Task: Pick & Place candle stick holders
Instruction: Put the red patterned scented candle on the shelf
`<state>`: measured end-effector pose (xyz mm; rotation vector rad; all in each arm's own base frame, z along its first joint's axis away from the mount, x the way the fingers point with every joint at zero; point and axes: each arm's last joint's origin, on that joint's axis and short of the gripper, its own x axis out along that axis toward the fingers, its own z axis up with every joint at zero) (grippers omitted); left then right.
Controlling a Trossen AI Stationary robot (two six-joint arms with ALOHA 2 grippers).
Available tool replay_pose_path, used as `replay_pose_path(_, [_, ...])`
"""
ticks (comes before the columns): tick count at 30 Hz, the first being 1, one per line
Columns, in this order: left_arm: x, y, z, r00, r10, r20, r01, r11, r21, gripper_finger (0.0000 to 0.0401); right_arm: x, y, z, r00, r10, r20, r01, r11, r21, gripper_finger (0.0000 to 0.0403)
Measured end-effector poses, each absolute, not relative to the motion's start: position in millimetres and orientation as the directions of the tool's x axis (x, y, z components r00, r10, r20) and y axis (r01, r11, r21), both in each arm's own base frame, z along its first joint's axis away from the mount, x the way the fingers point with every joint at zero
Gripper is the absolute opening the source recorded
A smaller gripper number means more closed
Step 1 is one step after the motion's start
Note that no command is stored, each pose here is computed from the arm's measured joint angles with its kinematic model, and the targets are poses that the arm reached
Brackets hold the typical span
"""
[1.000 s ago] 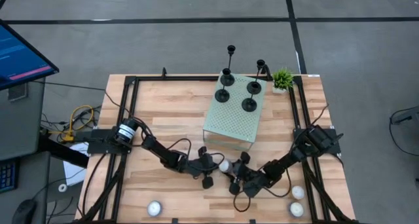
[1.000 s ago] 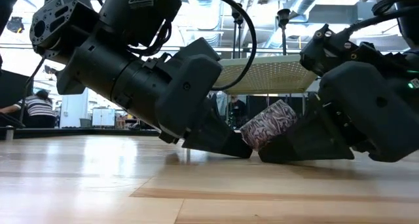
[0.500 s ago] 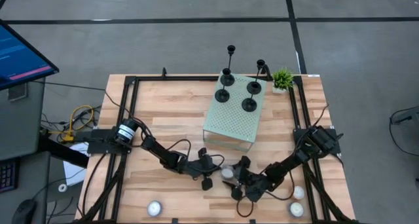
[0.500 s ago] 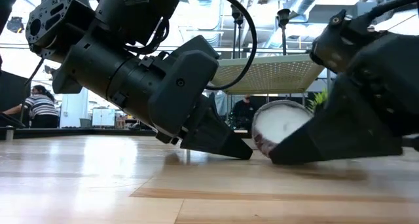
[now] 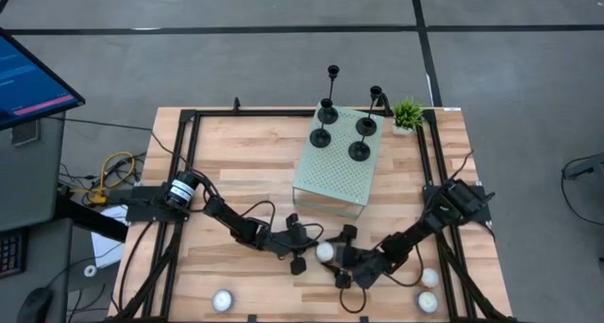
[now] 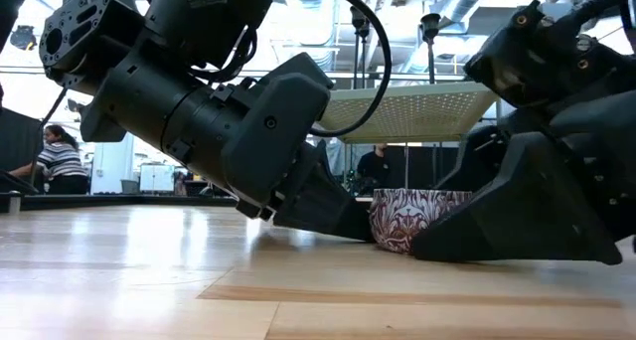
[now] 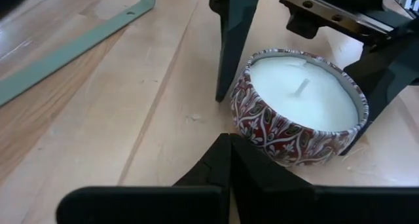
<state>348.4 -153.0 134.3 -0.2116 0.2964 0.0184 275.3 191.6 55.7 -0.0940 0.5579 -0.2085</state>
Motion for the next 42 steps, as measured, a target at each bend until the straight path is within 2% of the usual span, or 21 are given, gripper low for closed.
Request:
replay_pose_path(11, [348.5,-153.1,134.6,0.957,-0.015,-0.289,-0.047,0.977,-0.206,0.0003,291.2,176.4,57.4,0.833,-0.165,-0.528,0.151,0.986,-0.070,0.0328])
replay_pose_path(21, [348.6,-153.2,134.8,0.958,-0.016,-0.287,-0.045,0.977,-0.208,0.0003,289.9,178.8,57.5,0.835,-0.164,-0.525,0.168,0.985,-0.040,0.0276])
replay_pose_path(28, [347.4,-152.8,139.5,0.957,-0.019,-0.290,-0.043,0.977,-0.207,0.0003,282.2,187.9,57.2,0.840,-0.176,-0.513,0.192,0.981,-0.023,0.0283])
replay_pose_path(35, [334.1,-150.1,177.9,0.954,-0.021,-0.299,-0.041,0.979,-0.199,0.0003,270.9,198.0,75.2,0.847,-0.152,-0.509,0.171,0.985,-0.009,0.0282])
replay_pose_path(42, [310.2,-142.5,231.7,0.969,0.003,-0.247,-0.052,0.980,-0.192,0.0003,260.9,198.7,131.8,0.877,-0.121,-0.465,0.157,0.987,0.039,0.0281])
